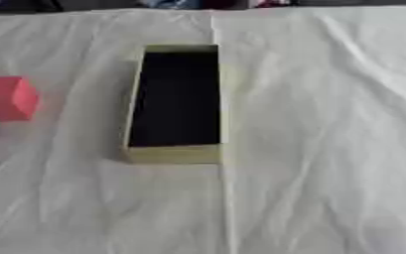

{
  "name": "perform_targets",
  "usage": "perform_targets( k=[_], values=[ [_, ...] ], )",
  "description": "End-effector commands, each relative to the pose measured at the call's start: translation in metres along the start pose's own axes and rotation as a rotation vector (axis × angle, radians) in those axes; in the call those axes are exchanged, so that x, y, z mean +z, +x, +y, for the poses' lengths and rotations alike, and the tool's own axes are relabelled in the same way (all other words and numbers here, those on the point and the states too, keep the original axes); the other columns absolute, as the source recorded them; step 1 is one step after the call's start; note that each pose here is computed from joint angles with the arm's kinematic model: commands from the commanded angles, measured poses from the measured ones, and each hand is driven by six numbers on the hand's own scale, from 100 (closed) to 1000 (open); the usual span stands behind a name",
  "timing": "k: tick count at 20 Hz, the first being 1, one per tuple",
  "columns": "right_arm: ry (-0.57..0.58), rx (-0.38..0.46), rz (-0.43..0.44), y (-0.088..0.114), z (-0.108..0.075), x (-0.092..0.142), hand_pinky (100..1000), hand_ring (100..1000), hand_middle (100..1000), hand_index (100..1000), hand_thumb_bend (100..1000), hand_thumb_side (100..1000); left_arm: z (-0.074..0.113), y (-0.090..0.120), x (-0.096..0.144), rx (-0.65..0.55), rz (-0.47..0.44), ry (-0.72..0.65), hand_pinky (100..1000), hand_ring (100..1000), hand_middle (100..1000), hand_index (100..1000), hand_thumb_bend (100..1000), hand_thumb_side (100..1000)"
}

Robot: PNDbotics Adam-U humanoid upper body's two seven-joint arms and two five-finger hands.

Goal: Pick up objects on the table and place them in the box.

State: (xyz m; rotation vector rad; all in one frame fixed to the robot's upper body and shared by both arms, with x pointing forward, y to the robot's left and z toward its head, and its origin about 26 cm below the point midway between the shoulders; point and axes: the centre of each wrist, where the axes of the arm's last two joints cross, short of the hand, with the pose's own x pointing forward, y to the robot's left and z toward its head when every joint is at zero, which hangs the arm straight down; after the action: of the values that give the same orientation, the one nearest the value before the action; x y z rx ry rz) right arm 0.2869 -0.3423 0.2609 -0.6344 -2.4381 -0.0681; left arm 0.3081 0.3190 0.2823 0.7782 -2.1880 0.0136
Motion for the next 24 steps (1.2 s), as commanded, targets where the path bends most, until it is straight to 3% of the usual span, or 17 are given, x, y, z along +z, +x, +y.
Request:
perform_targets(
  k=[1,24],
  values=[
    [-0.004,0.005,-0.031,0.0075,-0.0039,-0.0065,882,834,842,846,100,543,0.0046,0.0063,-0.0043,-0.014,-0.033,0.004,694,737,756,796,317,100],
    [-0.008,0.006,-0.029,0.0056,-0.0033,-0.0037,881,833,841,844,100,539,0.0044,0.0048,-0.0004,-0.008,-0.029,0.021,686,734,753,801,338,100]
  ],
)
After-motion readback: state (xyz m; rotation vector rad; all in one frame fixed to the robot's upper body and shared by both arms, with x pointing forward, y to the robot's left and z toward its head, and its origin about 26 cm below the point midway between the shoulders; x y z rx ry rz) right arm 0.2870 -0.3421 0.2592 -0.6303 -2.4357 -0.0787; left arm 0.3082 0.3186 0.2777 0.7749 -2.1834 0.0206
